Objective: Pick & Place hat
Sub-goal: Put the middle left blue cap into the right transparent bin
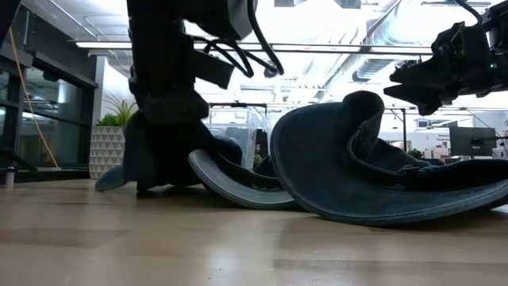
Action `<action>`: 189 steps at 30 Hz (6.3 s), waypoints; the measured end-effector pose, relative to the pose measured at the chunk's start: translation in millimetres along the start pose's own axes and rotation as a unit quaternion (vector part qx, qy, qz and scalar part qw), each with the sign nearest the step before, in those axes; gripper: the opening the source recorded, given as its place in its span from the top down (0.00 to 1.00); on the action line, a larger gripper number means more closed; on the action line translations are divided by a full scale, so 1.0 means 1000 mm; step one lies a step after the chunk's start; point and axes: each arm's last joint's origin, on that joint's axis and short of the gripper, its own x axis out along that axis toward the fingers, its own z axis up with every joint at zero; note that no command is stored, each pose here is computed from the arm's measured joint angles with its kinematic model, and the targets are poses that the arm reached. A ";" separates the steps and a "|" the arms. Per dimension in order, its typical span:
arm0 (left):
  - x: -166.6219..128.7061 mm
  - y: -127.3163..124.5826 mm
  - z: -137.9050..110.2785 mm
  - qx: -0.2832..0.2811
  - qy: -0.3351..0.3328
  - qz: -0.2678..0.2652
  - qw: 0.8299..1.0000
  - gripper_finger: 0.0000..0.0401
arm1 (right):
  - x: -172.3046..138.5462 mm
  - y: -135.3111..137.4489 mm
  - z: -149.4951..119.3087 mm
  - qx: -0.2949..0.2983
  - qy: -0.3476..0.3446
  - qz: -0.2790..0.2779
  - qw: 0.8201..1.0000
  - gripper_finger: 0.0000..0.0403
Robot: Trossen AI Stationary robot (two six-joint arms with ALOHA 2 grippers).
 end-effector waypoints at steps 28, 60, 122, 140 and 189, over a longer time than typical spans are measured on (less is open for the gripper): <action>-0.111 0.138 -0.023 -0.106 -0.108 -0.085 0.985 1.00 | 0.000 0.000 0.000 0.000 0.000 0.000 1.000 0.45; -0.119 0.160 -0.037 -0.176 -0.061 -0.109 0.977 1.00 | 0.000 0.000 0.001 0.024 -0.003 -0.003 1.000 0.45; 0.000 0.113 -0.188 -0.526 0.069 -0.458 0.714 0.30 | 0.000 0.003 0.007 0.202 -0.024 0.035 0.978 0.45; 0.028 0.059 -0.154 -0.466 0.126 -0.462 0.744 0.30 | 0.000 0.003 0.006 0.203 -0.022 0.035 0.978 0.45; 0.019 0.096 -0.143 -0.444 0.063 -0.475 0.757 1.00 | 0.104 0.031 0.072 0.202 0.125 0.115 0.964 0.45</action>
